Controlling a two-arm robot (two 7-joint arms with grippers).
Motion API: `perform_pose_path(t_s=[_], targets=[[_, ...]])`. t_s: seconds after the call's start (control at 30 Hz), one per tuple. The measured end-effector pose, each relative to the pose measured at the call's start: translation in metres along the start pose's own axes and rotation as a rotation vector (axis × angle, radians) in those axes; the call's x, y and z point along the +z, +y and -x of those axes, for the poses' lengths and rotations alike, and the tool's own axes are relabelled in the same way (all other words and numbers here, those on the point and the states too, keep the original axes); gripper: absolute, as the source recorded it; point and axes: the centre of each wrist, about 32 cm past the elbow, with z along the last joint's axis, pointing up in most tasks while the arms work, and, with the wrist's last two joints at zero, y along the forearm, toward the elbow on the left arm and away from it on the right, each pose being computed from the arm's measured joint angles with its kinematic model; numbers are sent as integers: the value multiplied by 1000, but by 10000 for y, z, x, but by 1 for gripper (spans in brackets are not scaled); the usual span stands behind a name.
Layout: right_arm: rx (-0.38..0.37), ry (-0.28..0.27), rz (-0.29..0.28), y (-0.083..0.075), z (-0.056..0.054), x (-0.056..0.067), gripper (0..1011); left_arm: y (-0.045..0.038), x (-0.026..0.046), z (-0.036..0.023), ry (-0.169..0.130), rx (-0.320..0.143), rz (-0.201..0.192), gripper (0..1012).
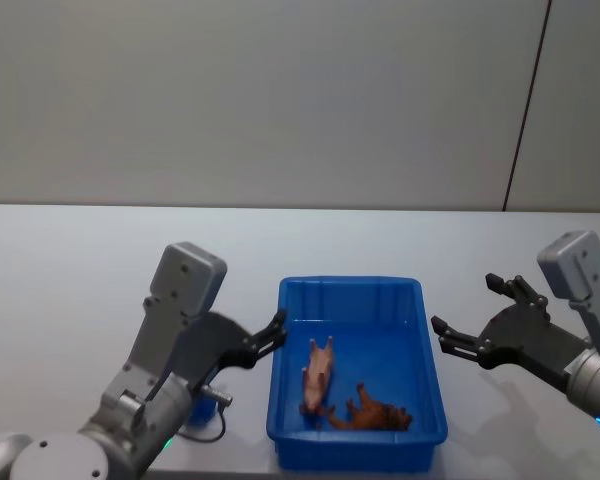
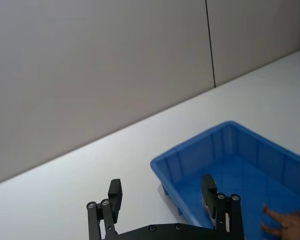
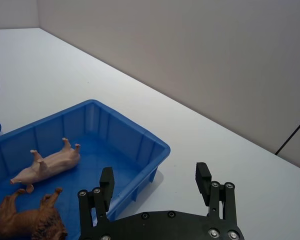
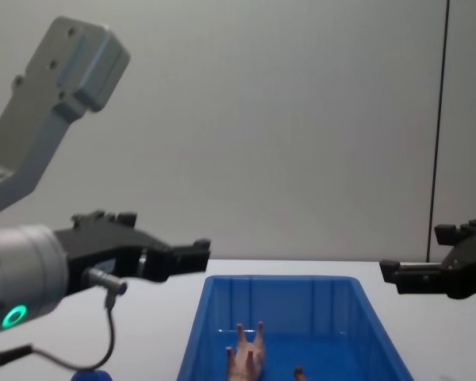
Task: Pick up the two dolls from the table and place them into the box.
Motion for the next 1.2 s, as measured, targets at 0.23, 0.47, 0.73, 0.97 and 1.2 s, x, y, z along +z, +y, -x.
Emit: perform_pose_path(t_s=[0.23,0.47,0.73,0.97,1.2], targets=[[-1,-1,0,-6,-10,-9,1001,146,-62,-38,33,10,-101,1001],[-1,-1,1,-10,-14,-14,1001,245,-147,-108,47,17,-194,1001],[-2,-2,1,-12,-18,-17,1001,270,-228,-193,29,27,-257,1001],[-2,-2,1,-13,-20,-18,1001,237,-306,-286,-1,23,-285,1002],[-2,-3,1,-13,-21,-18,1001,169,-381,-378,-23,0,-296,1002]])
